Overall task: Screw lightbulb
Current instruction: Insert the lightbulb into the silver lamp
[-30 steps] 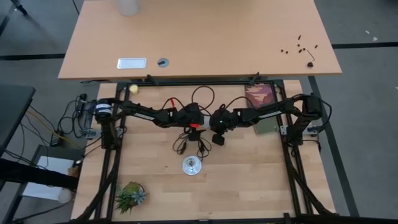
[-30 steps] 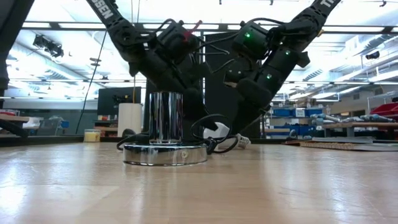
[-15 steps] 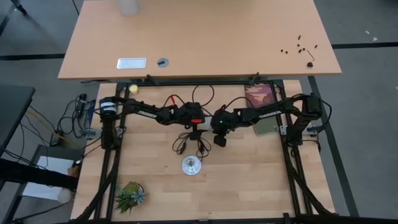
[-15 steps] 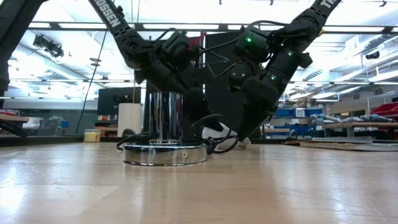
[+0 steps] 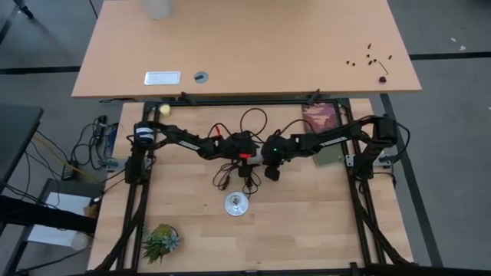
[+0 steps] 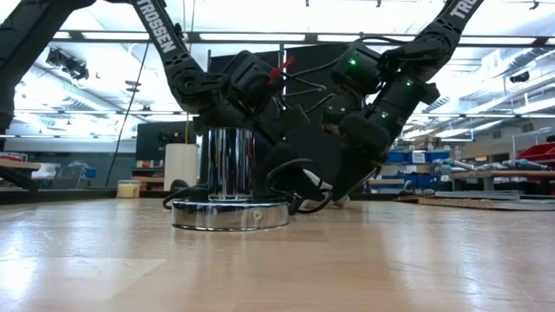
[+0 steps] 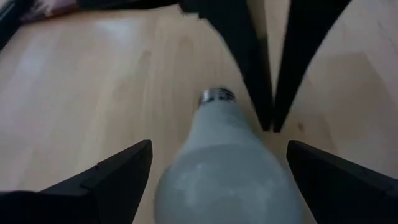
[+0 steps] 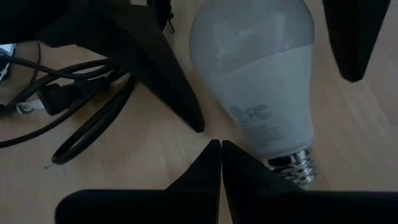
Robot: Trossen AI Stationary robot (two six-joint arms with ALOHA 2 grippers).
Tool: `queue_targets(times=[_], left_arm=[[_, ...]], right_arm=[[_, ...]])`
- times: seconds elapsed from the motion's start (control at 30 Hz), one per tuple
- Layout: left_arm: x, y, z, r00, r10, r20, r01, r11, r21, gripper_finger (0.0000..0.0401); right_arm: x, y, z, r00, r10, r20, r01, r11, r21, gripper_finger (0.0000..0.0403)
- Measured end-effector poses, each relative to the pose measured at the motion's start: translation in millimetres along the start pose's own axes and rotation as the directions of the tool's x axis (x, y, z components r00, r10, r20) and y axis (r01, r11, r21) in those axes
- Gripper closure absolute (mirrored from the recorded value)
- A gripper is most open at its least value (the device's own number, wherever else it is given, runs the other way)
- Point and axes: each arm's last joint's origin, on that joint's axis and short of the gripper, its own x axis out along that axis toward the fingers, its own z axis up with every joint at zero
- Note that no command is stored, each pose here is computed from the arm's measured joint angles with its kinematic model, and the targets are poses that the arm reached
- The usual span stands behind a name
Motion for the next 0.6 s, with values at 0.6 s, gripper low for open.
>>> queue_targets(times=[0.6], left_arm=[[11, -7, -11, 1.000, 0.001, -0.022, -0.003, 0.996, -0.086, 0.0055]], right_arm=[[0, 0, 1, 1.000, 0.001, 0.008, -0.001, 1.000, 0.000, 0.0380]])
